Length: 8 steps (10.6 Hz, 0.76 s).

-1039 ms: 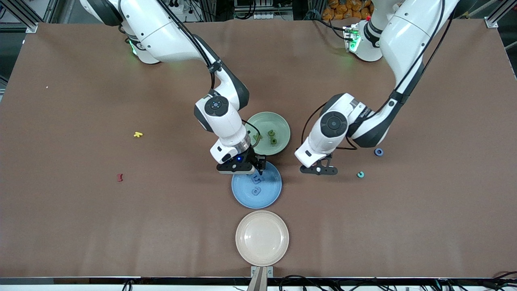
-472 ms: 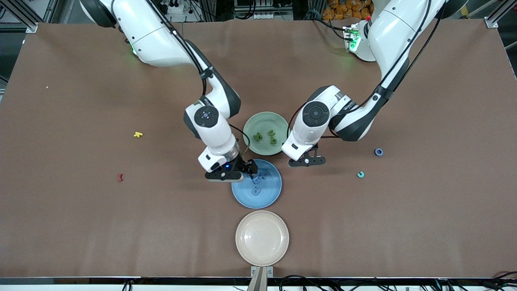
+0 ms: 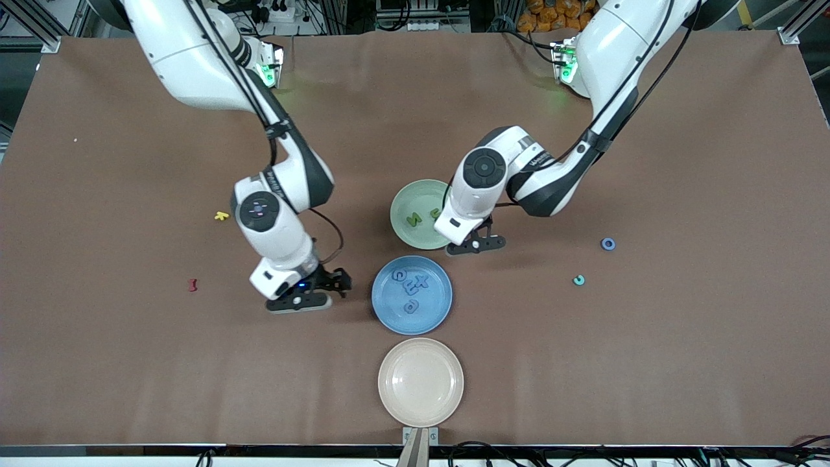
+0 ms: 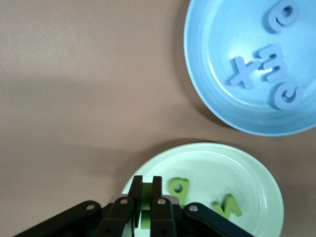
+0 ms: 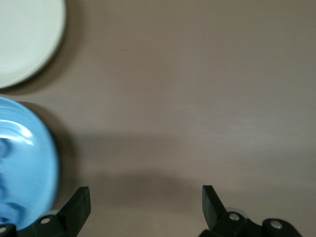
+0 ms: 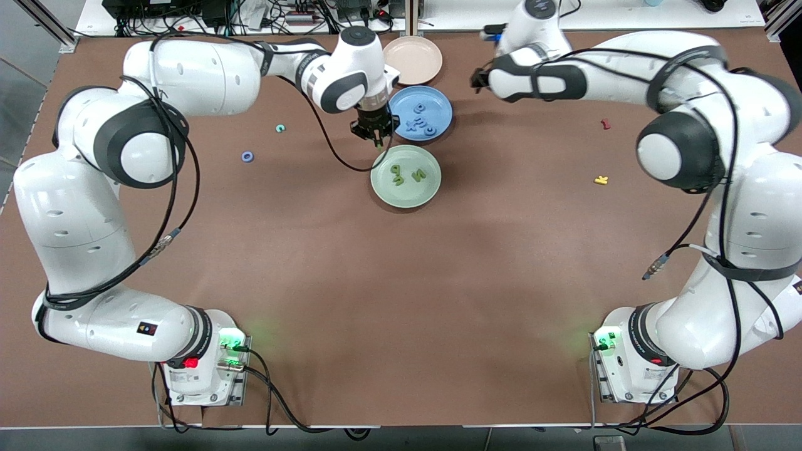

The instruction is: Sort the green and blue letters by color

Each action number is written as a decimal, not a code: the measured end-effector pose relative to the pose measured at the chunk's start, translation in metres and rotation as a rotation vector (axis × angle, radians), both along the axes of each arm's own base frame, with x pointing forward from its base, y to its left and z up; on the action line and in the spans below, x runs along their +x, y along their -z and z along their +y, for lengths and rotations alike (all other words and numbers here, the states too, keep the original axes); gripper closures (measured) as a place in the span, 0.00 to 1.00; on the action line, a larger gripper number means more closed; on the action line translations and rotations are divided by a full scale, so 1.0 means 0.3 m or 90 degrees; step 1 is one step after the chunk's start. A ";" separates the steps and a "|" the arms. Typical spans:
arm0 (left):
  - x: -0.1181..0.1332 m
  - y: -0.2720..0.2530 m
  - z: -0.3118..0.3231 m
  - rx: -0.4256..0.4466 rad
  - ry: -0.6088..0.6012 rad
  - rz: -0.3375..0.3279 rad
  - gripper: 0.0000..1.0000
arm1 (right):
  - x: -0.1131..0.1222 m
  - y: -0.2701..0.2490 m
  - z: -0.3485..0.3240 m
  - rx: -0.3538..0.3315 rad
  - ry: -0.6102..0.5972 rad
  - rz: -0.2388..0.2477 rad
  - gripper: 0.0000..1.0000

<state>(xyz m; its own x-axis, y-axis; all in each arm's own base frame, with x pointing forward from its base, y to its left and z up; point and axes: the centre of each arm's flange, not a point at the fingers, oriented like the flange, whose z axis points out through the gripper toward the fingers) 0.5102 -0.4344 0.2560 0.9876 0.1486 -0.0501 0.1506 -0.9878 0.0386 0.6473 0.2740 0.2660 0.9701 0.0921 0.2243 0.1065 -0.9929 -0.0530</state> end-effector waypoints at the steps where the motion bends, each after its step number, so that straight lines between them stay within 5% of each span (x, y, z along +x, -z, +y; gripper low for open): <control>1: -0.028 0.006 -0.031 0.001 -0.004 0.003 0.89 | 0.008 -0.022 -0.101 -0.011 -0.014 0.000 0.00; 5: -0.097 0.061 -0.117 -0.015 -0.026 0.008 0.89 | 0.047 -0.105 -0.490 -0.047 -0.029 0.010 0.00; 8: -0.161 0.106 -0.190 -0.029 -0.042 0.012 0.89 | 0.033 -0.221 -0.707 -0.062 -0.013 0.049 0.00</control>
<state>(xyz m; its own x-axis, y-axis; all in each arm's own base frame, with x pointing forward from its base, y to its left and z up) 0.4619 -0.4914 0.2241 0.9745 0.2106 -0.0771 0.2165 -0.9730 0.0798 0.6572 0.0620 0.3323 0.9819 0.1291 0.1383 0.1254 -0.9915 0.0351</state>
